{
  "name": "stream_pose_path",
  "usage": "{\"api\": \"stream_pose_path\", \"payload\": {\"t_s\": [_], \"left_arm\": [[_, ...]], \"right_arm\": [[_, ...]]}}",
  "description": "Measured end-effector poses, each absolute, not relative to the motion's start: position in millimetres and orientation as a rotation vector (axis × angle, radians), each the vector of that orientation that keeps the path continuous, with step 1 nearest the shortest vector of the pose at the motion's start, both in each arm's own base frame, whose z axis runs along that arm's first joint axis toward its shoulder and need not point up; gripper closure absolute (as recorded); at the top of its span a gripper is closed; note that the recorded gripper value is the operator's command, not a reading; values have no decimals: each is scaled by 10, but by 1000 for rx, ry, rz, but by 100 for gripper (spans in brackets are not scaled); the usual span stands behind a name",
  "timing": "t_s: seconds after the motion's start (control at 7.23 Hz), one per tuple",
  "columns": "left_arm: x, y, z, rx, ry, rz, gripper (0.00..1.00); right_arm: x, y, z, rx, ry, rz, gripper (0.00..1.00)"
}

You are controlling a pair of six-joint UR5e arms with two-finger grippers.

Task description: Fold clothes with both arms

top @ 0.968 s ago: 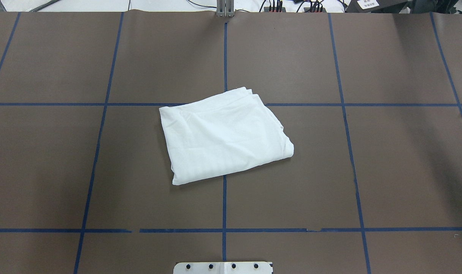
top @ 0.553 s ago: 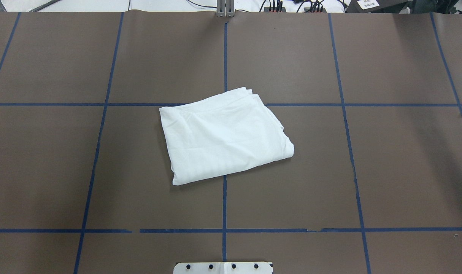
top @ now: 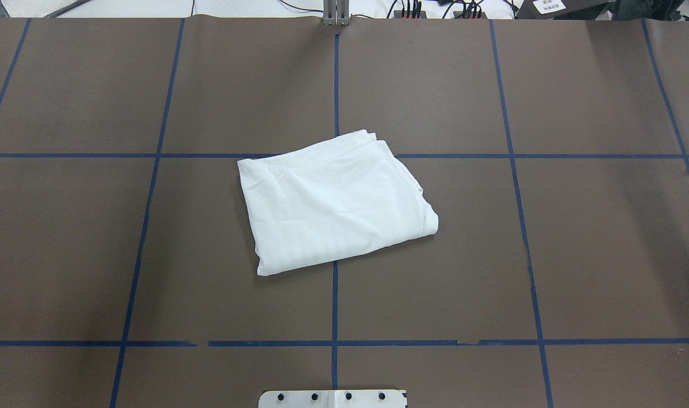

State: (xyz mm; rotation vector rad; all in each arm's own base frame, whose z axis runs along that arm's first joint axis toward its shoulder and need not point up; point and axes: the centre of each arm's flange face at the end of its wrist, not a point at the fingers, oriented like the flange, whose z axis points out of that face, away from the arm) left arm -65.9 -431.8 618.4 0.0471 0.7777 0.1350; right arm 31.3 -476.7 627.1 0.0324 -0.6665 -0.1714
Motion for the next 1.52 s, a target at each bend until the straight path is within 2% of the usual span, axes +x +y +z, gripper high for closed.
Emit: {"api": "stream_pose_path", "payload": {"t_s": [1.52], "left_arm": [[-660,-4421,5947,93,768,155,0]], "right_arm": [[465,-4416,6280,39,-679,-139,0]]}}
